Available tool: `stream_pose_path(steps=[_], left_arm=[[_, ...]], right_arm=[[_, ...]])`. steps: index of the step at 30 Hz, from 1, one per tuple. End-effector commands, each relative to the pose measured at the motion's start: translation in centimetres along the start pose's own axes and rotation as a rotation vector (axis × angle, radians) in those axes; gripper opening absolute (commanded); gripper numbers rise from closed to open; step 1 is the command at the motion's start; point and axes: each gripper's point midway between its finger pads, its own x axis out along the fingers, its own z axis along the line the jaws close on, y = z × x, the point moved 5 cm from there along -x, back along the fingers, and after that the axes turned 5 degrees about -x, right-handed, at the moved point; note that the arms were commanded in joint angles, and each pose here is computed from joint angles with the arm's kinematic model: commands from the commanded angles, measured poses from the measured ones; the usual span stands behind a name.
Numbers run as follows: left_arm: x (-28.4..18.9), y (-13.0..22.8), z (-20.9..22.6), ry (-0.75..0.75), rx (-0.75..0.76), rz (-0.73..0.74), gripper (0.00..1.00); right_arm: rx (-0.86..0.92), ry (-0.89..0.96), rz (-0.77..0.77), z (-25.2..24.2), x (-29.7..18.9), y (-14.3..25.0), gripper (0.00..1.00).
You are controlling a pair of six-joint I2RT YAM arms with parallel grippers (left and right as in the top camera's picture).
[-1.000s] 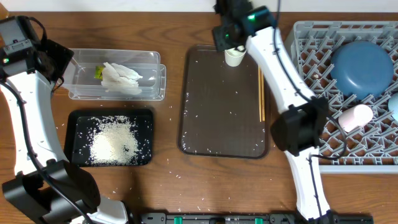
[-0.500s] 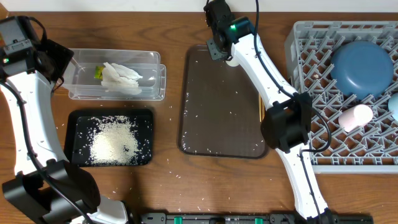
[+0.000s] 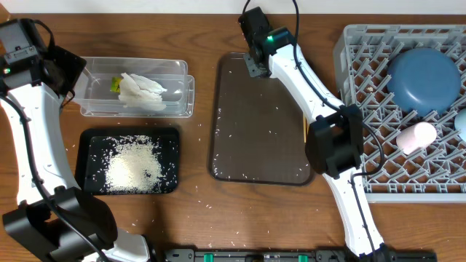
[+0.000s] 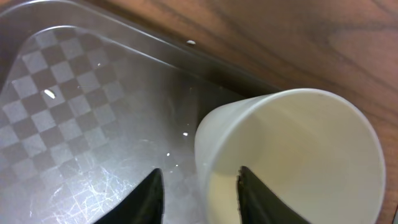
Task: Sort waste into correct bins and load items into the dishwasher rack
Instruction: 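Carry the white cup right into the rack and release it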
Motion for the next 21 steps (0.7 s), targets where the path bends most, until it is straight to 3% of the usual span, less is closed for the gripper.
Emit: stream_pose_path(steps=[1, 9, 15, 21], left_arm=[[-0.4, -0.2, 0.0, 0.006, -0.011, -0.009, 0.91], [-0.4, -0.2, 0.0, 0.006, -0.011, -0.008, 0.91], [-0.4, -0.2, 0.0, 0.006, -0.011, -0.008, 0.91], [-0.4, -0.2, 0.0, 0.006, -0.011, -0.008, 0.91]], right_arm=[[0.003, 0.027, -0.005, -0.2, 0.1, -0.1, 0.28], [-0.004, 0.022, -0.016, 0.2, -1.2, -0.5, 0.01], [0.050, 0.018, -0.003, -0.1, -3.2, -0.6, 0.01], [0.150, -0.040, -0.038, -1.3, -8.7, -1.4, 0.01]])
